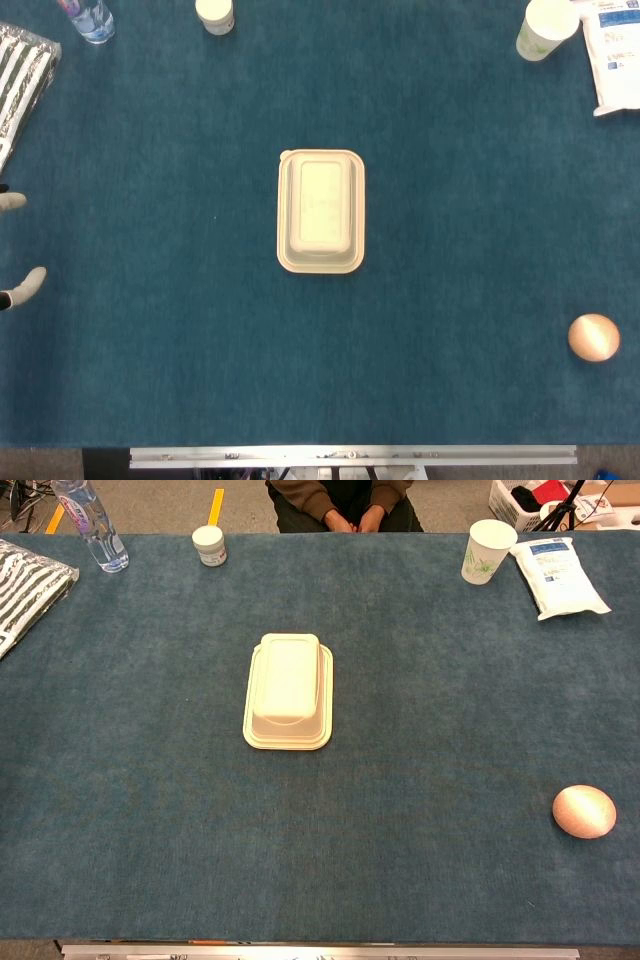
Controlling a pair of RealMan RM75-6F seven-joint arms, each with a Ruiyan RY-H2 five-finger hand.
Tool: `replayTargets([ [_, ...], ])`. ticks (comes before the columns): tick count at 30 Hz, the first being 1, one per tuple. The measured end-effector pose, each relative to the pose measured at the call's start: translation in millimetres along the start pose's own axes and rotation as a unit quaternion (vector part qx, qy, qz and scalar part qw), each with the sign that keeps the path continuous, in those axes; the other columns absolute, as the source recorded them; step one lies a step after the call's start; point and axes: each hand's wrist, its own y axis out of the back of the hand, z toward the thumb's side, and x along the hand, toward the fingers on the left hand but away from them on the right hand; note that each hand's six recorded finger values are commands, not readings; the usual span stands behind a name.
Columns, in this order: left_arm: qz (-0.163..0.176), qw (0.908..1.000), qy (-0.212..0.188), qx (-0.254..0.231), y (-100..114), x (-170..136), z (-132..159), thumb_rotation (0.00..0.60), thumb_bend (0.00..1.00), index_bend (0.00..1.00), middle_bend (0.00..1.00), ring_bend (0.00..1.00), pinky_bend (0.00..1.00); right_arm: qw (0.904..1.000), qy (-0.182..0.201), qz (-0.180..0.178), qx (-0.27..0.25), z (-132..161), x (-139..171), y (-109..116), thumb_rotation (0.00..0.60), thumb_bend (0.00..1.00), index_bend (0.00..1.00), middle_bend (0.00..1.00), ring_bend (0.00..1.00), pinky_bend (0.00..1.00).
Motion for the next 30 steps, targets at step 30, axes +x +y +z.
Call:
replayTargets([
  [30,0.004,0.9995,-0.018,-0.025,6.8,-11.0,3.9,0.6,0.15,0.29,0.23,0.15,0.12,0.9795,0.187,0.068,-0.032,112.0,-55.1,-14.9,0.6,0.17,0.27,0.4,0.32,0.3],
])
